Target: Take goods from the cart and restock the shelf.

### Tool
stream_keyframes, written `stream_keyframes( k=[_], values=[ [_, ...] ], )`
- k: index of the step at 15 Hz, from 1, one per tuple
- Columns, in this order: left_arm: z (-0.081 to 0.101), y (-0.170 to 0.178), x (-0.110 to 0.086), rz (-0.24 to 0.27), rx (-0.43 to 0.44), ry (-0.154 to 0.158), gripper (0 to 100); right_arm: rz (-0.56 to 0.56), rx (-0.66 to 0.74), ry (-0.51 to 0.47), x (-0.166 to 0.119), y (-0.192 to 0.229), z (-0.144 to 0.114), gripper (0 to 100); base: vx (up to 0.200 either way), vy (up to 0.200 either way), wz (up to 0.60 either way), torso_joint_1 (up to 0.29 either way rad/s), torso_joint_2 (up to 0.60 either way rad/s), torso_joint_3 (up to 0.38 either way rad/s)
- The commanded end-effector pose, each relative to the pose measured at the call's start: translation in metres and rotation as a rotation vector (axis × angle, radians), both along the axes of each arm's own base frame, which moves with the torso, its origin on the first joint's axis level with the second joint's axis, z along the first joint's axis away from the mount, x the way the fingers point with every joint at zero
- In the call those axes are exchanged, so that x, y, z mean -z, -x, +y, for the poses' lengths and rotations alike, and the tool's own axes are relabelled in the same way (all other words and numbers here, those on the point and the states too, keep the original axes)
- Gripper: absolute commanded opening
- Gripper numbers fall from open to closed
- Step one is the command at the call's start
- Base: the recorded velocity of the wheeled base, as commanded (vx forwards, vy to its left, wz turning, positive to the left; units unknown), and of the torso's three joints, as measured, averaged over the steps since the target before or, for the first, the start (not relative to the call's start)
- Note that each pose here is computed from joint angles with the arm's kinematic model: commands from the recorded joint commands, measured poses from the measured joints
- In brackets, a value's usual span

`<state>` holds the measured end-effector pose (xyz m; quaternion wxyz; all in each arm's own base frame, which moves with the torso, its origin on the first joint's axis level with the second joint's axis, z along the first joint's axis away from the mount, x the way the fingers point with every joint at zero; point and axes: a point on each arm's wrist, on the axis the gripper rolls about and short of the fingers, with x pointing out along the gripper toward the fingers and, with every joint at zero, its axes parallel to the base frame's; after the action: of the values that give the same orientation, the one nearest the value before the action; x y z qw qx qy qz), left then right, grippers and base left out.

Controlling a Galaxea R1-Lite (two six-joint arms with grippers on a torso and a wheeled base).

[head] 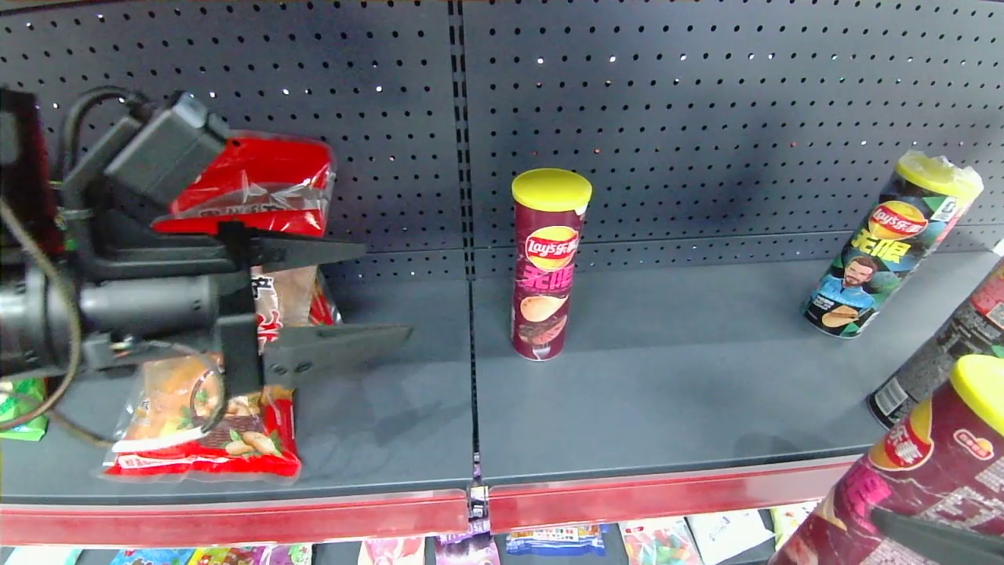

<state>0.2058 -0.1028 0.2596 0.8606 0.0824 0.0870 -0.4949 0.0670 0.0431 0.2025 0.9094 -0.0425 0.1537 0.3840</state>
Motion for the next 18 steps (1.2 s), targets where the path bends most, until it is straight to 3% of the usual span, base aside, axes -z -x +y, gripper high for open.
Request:
stream_keyframes(
  k=[1, 4, 7, 18],
  values=[
    [-0.053, -0.076, 0.02, 0.067, 0.119, 0.002, 100, -0.003, 0.001, -0.001, -0.001, 0.0, 0.0, 0, 0.0, 0.0, 0.0, 0.0, 0.0, 0.0],
    [-0.072, -0.112, 0.021, 0.013, 0.128, 0.007, 100, 0.004, 0.003, 0.002, 0.0, -0.001, 0.0, 0, 0.0, 0.0, 0.0, 0.0, 0.0, 0.0],
    [-0.083, -0.127, 0.023, 0.0, 0.134, 0.012, 100, 0.008, 0.004, 0.004, 0.0, -0.003, 0.001, 0, 0.0, 0.0, 0.0, 0.0, 0.0, 0.0],
    [-0.112, -0.153, 0.026, -0.042, 0.174, 0.027, 100, 0.01, 0.007, 0.005, 0.001, -0.001, 0.0, 0, 0.0, 0.0, 0.0, 0.0, 0.0, 0.0]
  ],
)
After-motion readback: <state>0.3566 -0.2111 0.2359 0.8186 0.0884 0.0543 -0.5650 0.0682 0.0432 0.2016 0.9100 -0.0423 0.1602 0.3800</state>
